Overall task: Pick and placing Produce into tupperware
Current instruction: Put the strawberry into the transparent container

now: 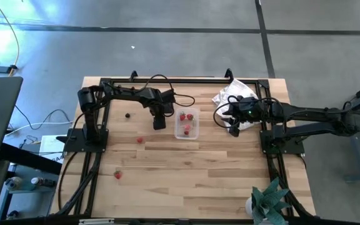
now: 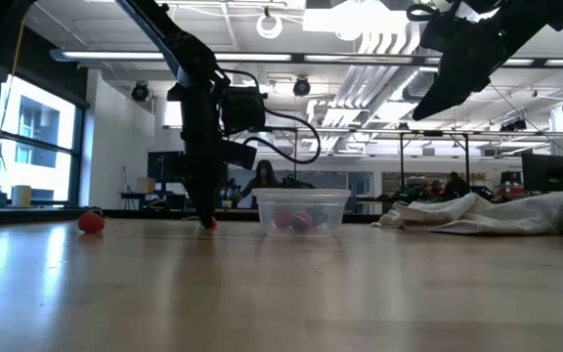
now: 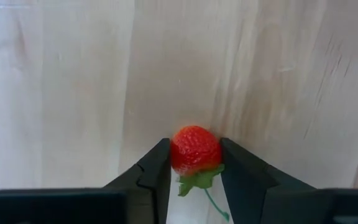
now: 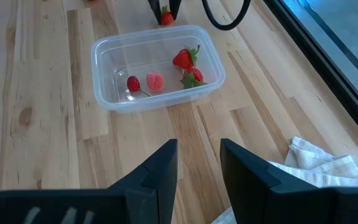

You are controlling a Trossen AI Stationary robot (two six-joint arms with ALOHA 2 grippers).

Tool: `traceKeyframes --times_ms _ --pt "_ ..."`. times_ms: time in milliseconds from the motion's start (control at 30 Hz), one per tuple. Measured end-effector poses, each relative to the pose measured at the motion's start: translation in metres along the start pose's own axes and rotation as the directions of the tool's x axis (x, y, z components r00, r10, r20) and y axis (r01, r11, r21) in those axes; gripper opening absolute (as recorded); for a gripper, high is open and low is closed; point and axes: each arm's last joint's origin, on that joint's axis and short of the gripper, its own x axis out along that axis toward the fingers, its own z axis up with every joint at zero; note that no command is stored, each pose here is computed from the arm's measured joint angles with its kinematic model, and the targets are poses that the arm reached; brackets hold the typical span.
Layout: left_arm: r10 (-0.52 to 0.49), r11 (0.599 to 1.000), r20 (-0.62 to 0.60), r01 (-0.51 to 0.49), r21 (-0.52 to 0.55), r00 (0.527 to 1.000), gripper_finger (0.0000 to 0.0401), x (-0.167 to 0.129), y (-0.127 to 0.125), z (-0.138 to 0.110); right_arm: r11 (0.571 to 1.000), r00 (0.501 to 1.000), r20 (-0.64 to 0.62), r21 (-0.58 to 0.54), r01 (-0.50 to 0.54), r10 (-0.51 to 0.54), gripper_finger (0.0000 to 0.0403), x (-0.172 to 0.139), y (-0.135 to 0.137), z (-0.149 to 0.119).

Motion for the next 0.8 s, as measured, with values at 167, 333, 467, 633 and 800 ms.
traceKeyframes --times_ms 167,333,467,633,800 --pt "0.001 1.000 0.001 -0.001 -0.003 1.000 0.0109 0.0000 0.0000 0.0001 1.000 1.000 0.000 0.000 0.000 0.000 0.0112 0.0001 0.0000 0.0000" --pt "0.001 1.000 0.001 -0.001 -0.003 1.000 0.0124 -0.0001 0.0000 0.0001 1.000 1.000 0.000 0.000 0.000 0.000 0.0112 0.0000 0.0000 0.0000" --pt "-0.013 1.000 0.005 0.013 -0.002 1.000 0.0109 -0.0001 -0.0004 0.0002 1.000 1.000 0.000 0.000 0.000 0.000 0.0112 0.0000 0.0000 0.0000" --pt "-0.026 1.000 0.009 0.026 -0.002 1.000 0.0098 -0.0006 -0.0008 0.0002 1.000 1.000 0.000 0.000 0.000 0.000 0.0112 0.0000 0.0000 0.0000" --pt "-0.032 0.999 -0.006 0.033 0.010 0.999 0.0115 -0.0080 -0.0003 0.0038 1.000 1.000 0.000 0.000 0.000 0.000 0.0112 0.0000 0.0000 0.0000"
